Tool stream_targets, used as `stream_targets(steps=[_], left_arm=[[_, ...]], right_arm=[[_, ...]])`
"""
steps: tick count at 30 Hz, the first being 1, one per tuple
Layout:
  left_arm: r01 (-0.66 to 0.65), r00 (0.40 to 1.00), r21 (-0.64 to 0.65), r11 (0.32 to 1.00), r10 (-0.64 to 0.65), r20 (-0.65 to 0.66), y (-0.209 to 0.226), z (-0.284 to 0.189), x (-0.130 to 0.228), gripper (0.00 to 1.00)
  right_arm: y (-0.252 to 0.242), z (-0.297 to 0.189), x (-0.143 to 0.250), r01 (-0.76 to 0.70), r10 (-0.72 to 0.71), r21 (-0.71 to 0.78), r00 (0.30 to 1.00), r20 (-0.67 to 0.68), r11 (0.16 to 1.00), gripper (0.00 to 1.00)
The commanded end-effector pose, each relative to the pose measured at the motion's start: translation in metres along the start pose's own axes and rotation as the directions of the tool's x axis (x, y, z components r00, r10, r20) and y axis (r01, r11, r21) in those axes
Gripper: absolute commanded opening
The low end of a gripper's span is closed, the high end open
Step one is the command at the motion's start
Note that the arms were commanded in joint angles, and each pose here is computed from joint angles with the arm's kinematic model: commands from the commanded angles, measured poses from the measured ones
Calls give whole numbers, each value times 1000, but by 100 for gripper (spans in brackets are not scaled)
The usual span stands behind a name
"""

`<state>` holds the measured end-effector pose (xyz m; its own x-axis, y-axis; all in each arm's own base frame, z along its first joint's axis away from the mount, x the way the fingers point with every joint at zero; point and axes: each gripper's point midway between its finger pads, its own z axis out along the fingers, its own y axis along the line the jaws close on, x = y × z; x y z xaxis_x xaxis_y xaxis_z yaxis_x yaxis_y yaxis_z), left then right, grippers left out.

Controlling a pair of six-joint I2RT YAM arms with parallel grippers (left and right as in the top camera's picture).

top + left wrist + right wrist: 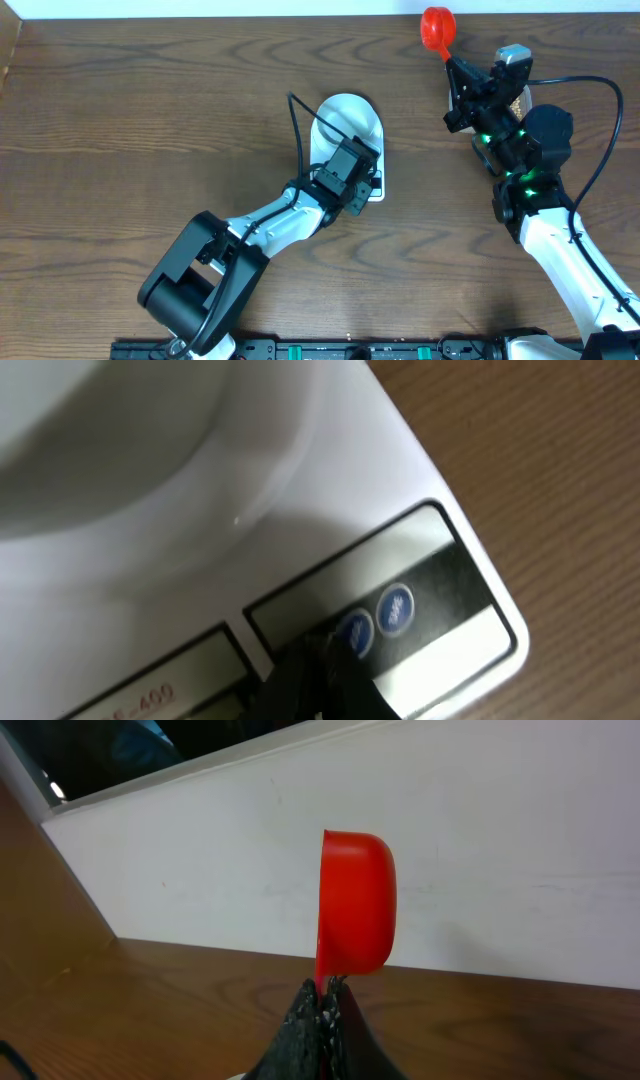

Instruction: Scoop item into bowl and weigh 50g on scale

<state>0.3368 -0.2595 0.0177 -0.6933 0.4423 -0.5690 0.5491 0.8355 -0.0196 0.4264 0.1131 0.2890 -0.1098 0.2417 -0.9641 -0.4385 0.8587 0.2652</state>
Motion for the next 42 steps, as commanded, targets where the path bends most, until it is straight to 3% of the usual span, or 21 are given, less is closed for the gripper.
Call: stream_targets(steps=[1, 7, 13, 19, 32, 42], left_arm=[[-23, 999, -4, 1000, 23, -43, 1, 11, 11, 7], [-26, 999, -11, 1000, 26, -29, 2, 7, 6, 7], [-20, 993, -1, 1000, 20, 113, 0, -57, -41, 7], [2, 984, -24, 1000, 2, 176, 5, -88, -55, 7], [22, 993, -27, 999, -18, 119, 6, -72, -42, 7], [14, 1000, -25, 1000, -14, -10, 5, -14, -6, 7]], right_arm=[[-2, 2, -8, 25, -25, 9, 1000, 17, 1000, 1], [-2, 2, -9, 25, -25, 9, 1000, 17, 1000, 1], [-13, 2, -15, 26, -29, 74, 998, 47, 997, 1], [-23, 0, -24, 2, -14, 139, 996, 84, 990, 1], [-30, 5, -18, -36, 24, 157, 997, 78, 987, 1], [-30, 7, -20, -35, 23, 156, 997, 79, 987, 1]])
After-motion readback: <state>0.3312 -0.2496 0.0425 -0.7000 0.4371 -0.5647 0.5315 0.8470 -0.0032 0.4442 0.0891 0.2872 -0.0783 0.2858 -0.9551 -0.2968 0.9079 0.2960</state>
